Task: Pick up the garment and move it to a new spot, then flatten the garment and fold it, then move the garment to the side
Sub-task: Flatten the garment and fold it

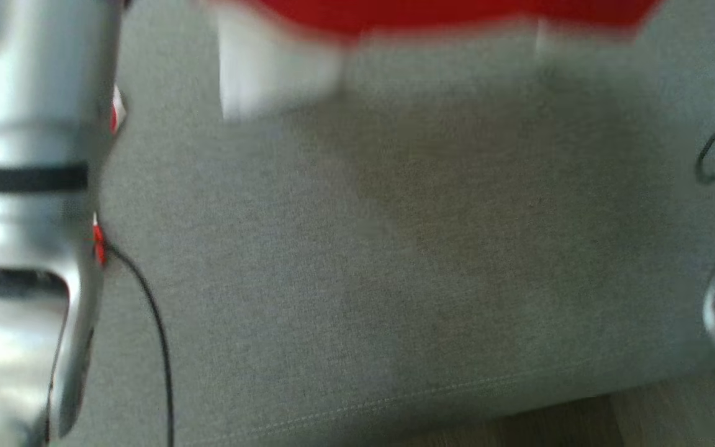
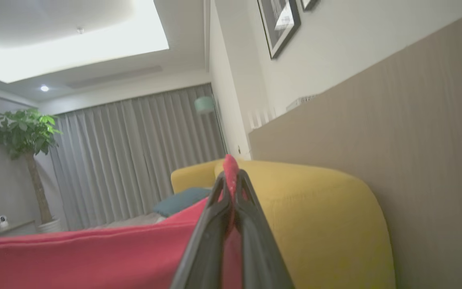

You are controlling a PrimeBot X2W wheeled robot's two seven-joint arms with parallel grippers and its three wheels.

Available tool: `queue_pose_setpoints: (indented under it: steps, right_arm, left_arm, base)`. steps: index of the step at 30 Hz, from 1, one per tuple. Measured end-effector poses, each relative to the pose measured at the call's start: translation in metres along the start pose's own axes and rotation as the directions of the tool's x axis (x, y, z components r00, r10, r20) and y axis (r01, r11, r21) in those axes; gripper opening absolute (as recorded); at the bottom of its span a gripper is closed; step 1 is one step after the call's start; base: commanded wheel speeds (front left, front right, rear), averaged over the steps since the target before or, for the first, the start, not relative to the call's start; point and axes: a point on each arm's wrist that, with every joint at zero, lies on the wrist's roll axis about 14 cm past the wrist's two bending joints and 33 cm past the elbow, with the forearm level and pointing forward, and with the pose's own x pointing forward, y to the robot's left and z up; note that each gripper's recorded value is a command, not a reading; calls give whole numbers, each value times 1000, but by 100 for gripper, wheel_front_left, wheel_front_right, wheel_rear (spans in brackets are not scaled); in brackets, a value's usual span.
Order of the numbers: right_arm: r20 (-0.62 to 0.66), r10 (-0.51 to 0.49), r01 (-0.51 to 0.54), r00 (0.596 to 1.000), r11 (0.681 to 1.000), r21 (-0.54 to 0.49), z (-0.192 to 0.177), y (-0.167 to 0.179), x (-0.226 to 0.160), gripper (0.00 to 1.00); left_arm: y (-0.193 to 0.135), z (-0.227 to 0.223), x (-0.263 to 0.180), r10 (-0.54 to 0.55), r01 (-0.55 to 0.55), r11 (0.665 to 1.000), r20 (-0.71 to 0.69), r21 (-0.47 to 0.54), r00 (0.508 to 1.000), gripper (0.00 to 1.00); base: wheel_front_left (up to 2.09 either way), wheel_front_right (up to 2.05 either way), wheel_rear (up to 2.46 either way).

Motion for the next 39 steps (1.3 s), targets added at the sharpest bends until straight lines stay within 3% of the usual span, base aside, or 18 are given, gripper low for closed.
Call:
queue_pose_setpoints:
  steps: [6,8,12,13,17,20,29,39]
  right_arm:
    - [102,-1,-2,995,1000,31,5,5,29,0]
    - [61,-8,5,998,998,58,-15,5,29,0]
    - [-132,-18,28,991,997,73,-91,3,4,0]
    - [-132,-18,28,991,997,73,-91,3,4,0]
    - [-427,-36,61,904,997,45,-185,-7,-61,0]
    - [-556,-56,101,829,994,52,-220,-15,-102,0]
    - [-667,-23,73,744,996,46,-228,-13,-153,0]
    - [-767,31,-69,641,997,-18,-229,-17,-220,0]
  left_arm:
    - [-1,4,15,-44,44,999,47,6,998,0]
    - [5,-7,12,-39,39,999,21,8,999,0]
    - [24,-64,-17,-17,21,999,-129,27,991,0]
    - [24,-64,-17,-17,21,999,-129,27,991,0]
    - [48,-132,-76,37,-17,998,-332,65,943,0]
    - [67,-156,-113,85,-55,995,-418,83,904,0]
    - [95,-173,-211,160,-70,982,-576,175,802,0]
    - [73,-171,-308,144,-81,989,-726,122,672,0]
  base:
    - [0,0,0]
    - [0,0,0]
    - [0,0,0]
    - [0,0,0]
    - [0,0,0]
    - [0,0,0]
    - [0,0,0]
    - [0,0,0]
